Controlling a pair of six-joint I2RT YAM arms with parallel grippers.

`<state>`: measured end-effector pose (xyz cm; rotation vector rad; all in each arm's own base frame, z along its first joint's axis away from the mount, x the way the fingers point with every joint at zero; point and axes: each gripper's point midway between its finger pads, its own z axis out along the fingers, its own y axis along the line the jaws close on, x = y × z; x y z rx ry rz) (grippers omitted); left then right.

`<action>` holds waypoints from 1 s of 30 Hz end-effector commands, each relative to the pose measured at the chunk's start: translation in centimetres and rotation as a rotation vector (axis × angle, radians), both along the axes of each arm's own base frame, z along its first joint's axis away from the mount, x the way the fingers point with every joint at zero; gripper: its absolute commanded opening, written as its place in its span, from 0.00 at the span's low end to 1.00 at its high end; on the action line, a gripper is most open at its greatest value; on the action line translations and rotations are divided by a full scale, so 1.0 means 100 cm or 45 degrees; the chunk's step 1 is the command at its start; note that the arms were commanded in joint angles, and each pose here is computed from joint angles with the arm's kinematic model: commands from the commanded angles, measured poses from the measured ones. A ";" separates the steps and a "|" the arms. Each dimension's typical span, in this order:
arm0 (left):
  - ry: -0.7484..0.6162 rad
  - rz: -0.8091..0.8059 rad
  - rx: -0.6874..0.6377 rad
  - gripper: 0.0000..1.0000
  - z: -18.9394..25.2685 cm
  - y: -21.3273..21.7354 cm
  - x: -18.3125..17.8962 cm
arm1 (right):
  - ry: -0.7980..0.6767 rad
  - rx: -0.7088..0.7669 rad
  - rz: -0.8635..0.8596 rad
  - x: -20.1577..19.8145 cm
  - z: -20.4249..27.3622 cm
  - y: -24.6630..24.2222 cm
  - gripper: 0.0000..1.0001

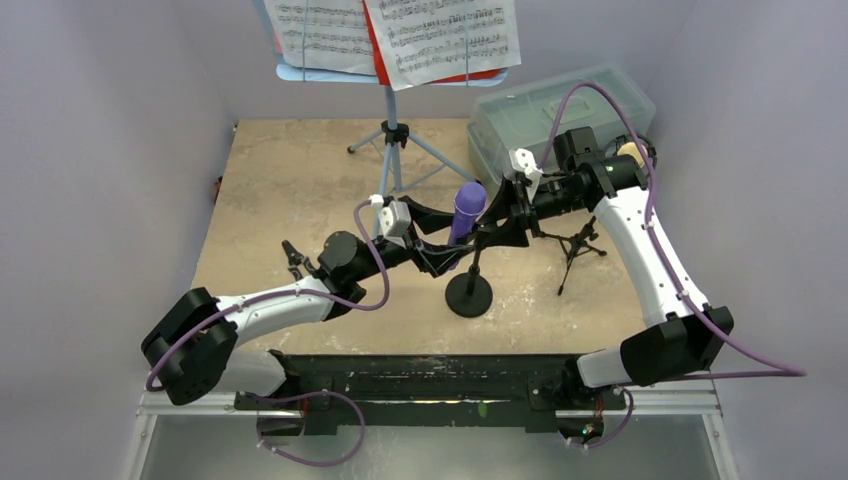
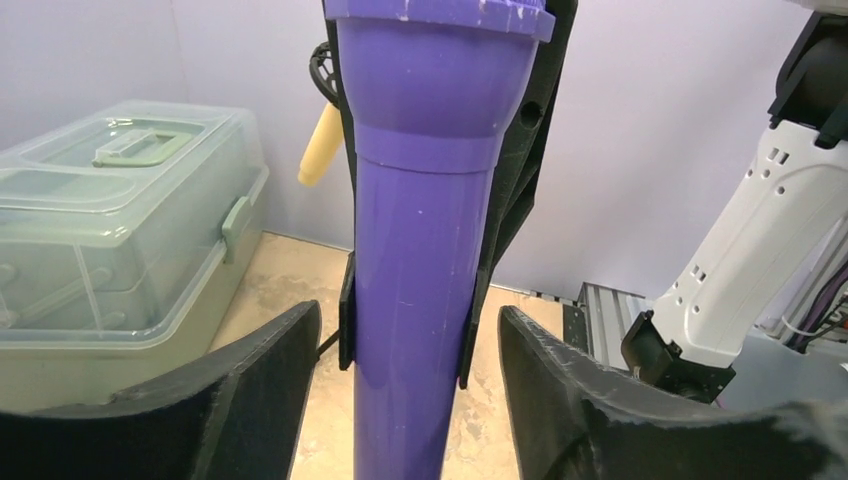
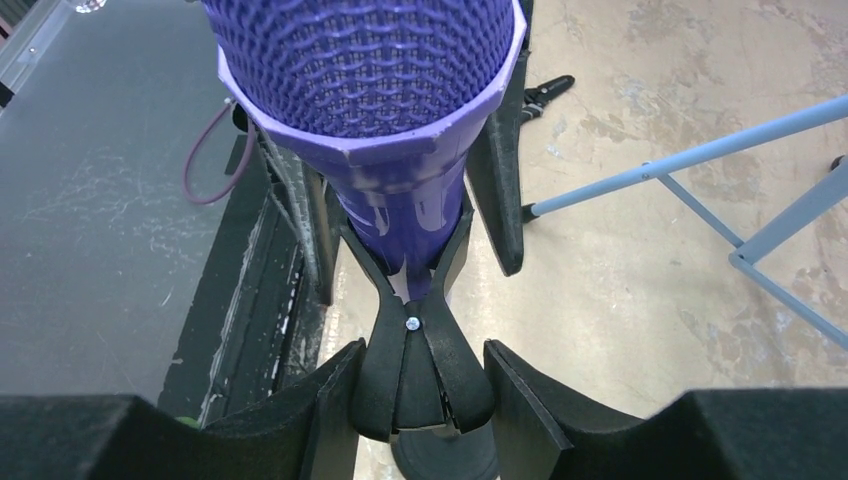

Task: Pack up the instrument practice props
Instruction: Remove the microphone from the microphone stand.

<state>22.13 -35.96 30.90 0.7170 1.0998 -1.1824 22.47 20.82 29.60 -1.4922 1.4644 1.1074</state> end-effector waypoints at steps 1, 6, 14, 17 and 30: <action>0.005 0.034 -0.080 0.74 0.021 0.011 -0.001 | -0.058 0.000 -0.011 0.001 0.008 0.000 0.49; 0.019 0.064 -0.125 0.88 0.042 0.021 -0.003 | -0.058 -0.002 -0.018 0.001 0.007 0.000 0.49; -0.009 0.061 -0.105 0.88 0.065 0.012 0.003 | -0.058 -0.002 -0.022 0.000 0.007 0.000 0.48; -0.005 0.051 -0.061 0.85 0.064 0.003 0.009 | -0.058 -0.003 -0.024 0.000 0.007 0.000 0.48; -0.037 -0.009 0.002 0.00 0.067 -0.009 0.007 | -0.057 -0.016 -0.042 0.000 0.004 -0.002 0.09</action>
